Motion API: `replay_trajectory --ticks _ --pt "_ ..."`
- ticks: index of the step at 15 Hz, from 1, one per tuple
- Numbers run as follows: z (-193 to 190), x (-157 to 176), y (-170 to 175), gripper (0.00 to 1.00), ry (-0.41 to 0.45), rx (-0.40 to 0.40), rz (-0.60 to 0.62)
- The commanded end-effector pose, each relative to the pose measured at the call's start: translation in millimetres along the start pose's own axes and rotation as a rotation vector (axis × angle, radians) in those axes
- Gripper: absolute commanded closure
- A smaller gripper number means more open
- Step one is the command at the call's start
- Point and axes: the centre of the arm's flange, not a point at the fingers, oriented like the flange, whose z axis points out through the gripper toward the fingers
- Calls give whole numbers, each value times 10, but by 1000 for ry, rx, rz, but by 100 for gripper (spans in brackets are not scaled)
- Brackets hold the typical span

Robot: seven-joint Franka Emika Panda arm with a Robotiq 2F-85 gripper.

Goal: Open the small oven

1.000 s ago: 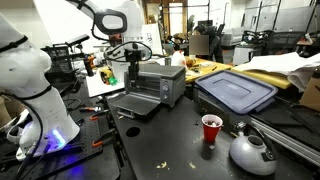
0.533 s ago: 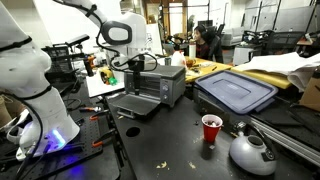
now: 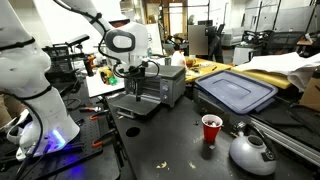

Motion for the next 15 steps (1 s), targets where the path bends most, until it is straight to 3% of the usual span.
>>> replay_trajectory --ticks 1,6,15 --pt "13 103 200 0 24 -56 -49" --pt "-266 219 449 0 81 -102 -53" --pt "-1076 204 537 0 156 -112 -111"
